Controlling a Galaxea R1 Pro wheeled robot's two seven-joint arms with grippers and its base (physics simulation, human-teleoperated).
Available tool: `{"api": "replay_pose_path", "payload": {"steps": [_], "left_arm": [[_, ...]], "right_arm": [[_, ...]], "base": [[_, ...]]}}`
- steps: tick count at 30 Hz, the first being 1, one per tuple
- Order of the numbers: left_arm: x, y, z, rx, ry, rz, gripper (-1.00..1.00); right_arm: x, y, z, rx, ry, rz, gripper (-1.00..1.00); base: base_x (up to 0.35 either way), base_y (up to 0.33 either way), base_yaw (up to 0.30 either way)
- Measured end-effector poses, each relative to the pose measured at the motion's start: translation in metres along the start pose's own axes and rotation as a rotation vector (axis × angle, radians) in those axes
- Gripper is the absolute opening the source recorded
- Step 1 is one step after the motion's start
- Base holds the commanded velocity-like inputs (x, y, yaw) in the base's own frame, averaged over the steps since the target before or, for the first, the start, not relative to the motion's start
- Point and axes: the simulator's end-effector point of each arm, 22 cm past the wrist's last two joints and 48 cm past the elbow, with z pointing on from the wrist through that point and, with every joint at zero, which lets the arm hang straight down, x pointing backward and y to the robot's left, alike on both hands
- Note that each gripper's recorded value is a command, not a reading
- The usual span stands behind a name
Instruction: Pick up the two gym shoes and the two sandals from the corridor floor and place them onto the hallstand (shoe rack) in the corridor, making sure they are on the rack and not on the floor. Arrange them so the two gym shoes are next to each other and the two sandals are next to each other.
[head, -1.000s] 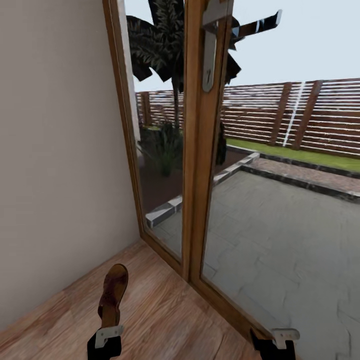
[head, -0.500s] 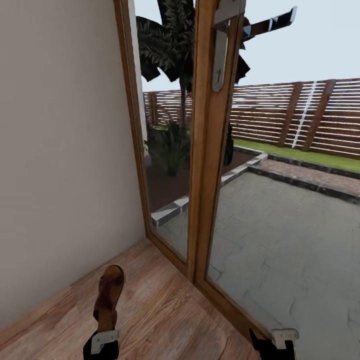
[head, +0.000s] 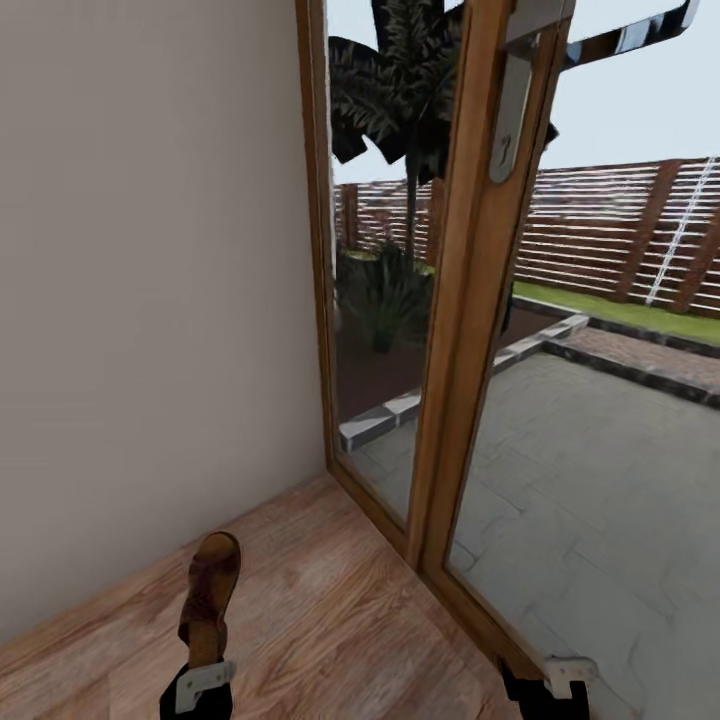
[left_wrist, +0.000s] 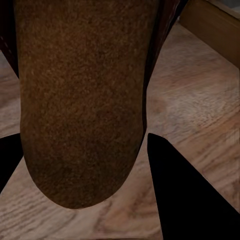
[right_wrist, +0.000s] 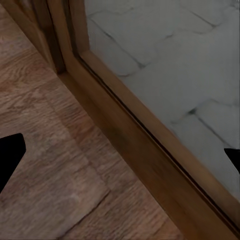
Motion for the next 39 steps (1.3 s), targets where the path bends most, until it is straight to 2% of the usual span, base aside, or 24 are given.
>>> {"api": "replay_pose_path", "payload": {"steps": [27,39], "left_arm": [[-0.0008,0.0043,0.0004,-0.012,-0.002,-0.007,-1.0],[0.0,0.0049,-0.0003,-0.013,-0.001,-0.007,-1.0]], "right_arm": [[0.0087,0.0005,-0.0014,0.0,0.018,0.004,1.0],[0.009,0.0005,-0.0015,0.0,0.019,0.004,1.0]], "base": [[0.0,0.0,0.275],[0.0,-0.082,0.275]]}}
